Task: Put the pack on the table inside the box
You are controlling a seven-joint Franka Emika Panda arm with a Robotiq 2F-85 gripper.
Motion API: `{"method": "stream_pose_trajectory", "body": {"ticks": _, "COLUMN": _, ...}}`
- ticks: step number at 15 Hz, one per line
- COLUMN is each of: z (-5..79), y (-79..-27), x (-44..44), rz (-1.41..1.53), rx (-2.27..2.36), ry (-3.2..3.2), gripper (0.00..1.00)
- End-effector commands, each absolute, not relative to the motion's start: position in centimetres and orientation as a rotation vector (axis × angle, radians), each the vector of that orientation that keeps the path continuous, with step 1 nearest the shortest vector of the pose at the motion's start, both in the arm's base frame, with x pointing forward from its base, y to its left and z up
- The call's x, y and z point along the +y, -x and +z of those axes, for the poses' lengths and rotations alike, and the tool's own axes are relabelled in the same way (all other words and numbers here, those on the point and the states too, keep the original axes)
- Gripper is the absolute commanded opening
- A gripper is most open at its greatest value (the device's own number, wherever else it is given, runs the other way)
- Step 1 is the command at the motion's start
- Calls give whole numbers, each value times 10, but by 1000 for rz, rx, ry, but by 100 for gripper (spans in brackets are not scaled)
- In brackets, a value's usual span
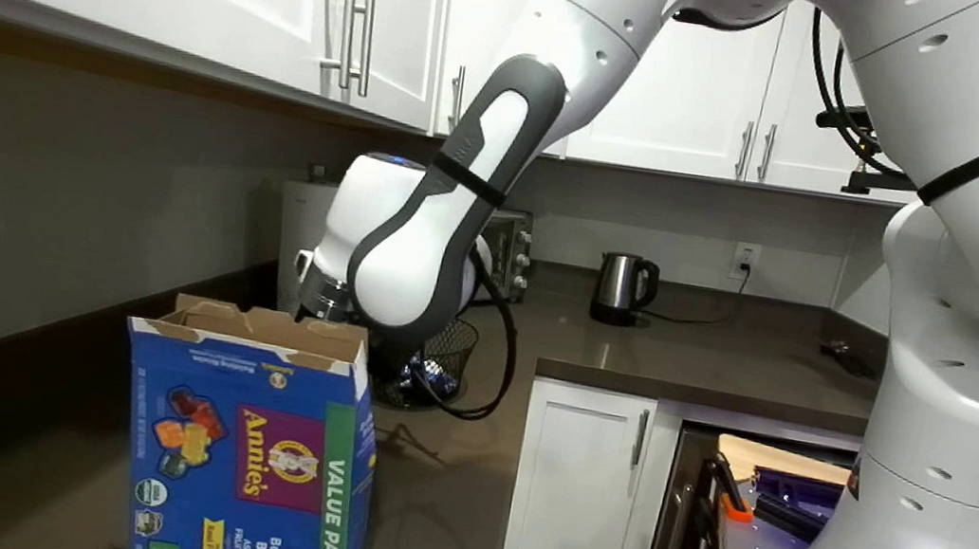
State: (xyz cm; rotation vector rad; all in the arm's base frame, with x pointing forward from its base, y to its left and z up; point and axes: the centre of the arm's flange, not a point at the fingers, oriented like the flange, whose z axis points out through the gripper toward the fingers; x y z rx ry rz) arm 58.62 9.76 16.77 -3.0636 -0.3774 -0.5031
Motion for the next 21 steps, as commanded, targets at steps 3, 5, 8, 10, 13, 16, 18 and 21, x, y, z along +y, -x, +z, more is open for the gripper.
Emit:
{"method": "stream_pose_trajectory", "body": {"ticks": 3, "z": 169, "y": -581, "x": 94, "rz": -423, "rx": -367, "ry": 3077, "gripper": 100}}
{"method": "stream_pose_trajectory", "body": {"ticks": 5, "z": 162, "y": -578, "x": 96, "rz": -406, "rx": -365, "ry": 3077, "gripper": 100}}
{"method": "stream_pose_trajectory", "body": {"ticks": 8, "z": 142, "y": -566, "x": 107, "rz": -371, "rx": -367, "ry": 3076, "gripper": 100}}
{"method": "stream_pose_trajectory", "body": {"ticks": 10, "z": 135, "y": -562, "x": 109, "rz": -344, "rx": -372, "ry": 3074, "gripper": 100}}
{"method": "stream_pose_trajectory", "body": {"ticks": 13, "z": 132, "y": -561, "x": 108, "rz": -334, "rx": -375, "ry": 3077, "gripper": 67}}
{"method": "stream_pose_trajectory", "body": {"ticks": 16, "z": 135, "y": -562, "x": 109, "rz": -339, "rx": -379, "ry": 3084, "gripper": 47}}
{"method": "stream_pose_trajectory", "body": {"ticks": 18, "z": 137, "y": -561, "x": 110, "rz": -338, "rx": -380, "ry": 3087, "gripper": 33}}
{"method": "stream_pose_trajectory", "body": {"ticks": 21, "z": 144, "y": -558, "x": 113, "rz": -348, "rx": -384, "ry": 3095, "gripper": 14}}
